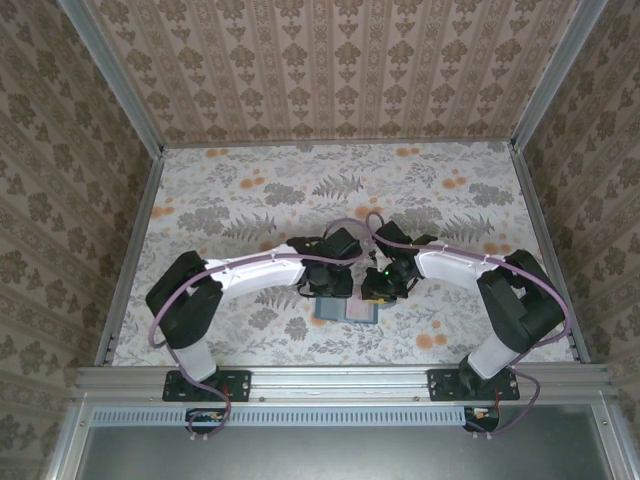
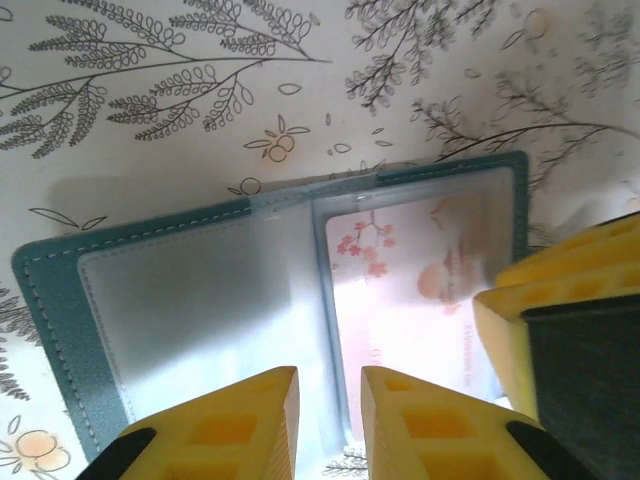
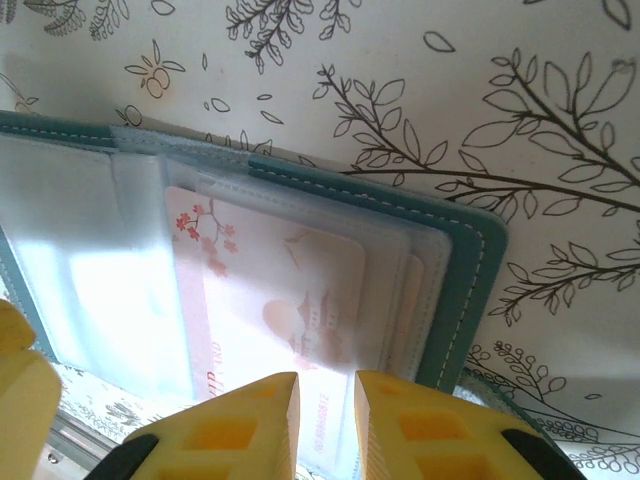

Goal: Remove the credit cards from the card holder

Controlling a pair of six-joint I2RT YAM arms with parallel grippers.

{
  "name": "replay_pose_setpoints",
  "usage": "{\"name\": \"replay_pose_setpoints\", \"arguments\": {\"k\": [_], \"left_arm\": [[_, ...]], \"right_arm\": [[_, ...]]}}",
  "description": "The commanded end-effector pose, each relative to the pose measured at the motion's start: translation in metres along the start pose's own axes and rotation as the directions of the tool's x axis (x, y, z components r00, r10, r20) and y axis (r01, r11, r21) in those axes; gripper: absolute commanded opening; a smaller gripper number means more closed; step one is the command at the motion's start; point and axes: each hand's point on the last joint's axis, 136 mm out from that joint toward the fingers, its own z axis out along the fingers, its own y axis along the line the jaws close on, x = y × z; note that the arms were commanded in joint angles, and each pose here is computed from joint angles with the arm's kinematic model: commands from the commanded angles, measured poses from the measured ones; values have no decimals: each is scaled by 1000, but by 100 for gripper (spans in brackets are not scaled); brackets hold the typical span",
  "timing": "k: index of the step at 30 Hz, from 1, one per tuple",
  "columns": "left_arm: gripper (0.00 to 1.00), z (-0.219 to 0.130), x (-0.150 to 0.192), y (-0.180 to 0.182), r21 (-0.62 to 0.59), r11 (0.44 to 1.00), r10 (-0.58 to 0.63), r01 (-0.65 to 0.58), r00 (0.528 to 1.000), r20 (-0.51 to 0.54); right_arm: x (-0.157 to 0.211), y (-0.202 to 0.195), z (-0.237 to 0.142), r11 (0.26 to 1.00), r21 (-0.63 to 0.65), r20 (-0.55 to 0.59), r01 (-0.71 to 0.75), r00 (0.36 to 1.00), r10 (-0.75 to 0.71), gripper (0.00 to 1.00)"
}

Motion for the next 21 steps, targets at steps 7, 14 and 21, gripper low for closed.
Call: {"name": "replay_pose_setpoints", "arguments": {"k": [7,14,21], "left_arm": [[20,15,-8,-20,204,975,-90,94,996,-27],[20,30,-4,-21,206,972,-98,110,993,-66],[19,38,2,-9,148,983,-100,111,991,-84]], "right_arm": [[9,-7,0,999,30,-23,-15,1000,16,22],[8,-7,0,999,30,-20,-16,1000,16,22],[9,-6,-1,999,31,-21,-16,1000,16,22]]}}
